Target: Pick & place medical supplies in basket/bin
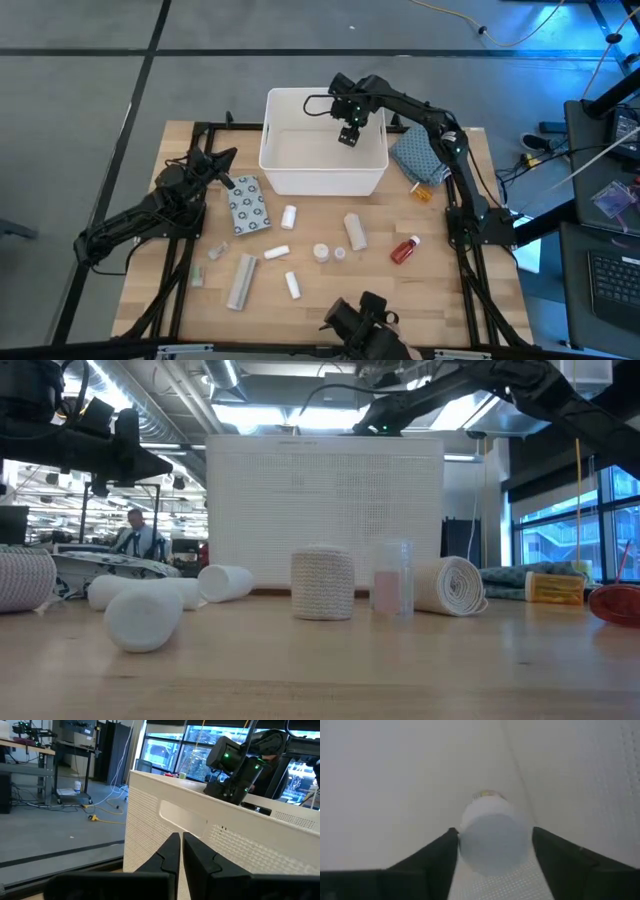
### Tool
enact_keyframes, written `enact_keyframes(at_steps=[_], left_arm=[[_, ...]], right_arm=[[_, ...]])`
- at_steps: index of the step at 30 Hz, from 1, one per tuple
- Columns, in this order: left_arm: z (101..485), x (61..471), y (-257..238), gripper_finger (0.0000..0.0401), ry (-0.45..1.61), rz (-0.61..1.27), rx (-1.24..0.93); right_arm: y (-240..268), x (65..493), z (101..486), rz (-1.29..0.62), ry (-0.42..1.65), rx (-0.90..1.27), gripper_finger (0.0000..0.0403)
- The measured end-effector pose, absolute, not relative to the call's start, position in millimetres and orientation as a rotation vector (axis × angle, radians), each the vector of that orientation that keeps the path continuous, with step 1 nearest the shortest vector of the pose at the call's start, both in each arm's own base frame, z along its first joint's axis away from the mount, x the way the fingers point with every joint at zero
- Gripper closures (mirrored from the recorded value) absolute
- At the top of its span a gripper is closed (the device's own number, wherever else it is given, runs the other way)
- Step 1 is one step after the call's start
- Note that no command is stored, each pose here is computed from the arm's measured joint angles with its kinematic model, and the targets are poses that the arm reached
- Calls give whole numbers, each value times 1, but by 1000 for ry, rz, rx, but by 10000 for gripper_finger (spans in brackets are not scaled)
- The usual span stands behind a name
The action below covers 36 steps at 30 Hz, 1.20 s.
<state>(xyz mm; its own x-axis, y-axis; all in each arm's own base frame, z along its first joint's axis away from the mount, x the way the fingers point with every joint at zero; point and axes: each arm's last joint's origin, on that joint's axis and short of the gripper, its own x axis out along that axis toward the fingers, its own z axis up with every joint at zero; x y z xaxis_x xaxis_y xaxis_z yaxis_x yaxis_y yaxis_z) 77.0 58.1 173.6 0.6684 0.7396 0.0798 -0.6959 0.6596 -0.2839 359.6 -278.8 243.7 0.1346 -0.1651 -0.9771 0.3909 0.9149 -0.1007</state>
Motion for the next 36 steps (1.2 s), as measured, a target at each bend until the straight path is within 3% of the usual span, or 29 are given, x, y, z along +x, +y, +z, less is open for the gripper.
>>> enact_keyframes(at_steps=[4,12,20,36], left_arm=[[173,77,58,383,-195,818,-238],[173,77,58,369,-197,837,-238],[173,76,59,355,-199,846,-238],[173,76,59,352,-199,846,-238]], right_arm=[[-279,360,244,-407,1380,197,94],[-273,361,253,-396,1378,183,84],[-252,361,327,-430,1233,129,83],[-122,336,425,-297,984,178,104]])
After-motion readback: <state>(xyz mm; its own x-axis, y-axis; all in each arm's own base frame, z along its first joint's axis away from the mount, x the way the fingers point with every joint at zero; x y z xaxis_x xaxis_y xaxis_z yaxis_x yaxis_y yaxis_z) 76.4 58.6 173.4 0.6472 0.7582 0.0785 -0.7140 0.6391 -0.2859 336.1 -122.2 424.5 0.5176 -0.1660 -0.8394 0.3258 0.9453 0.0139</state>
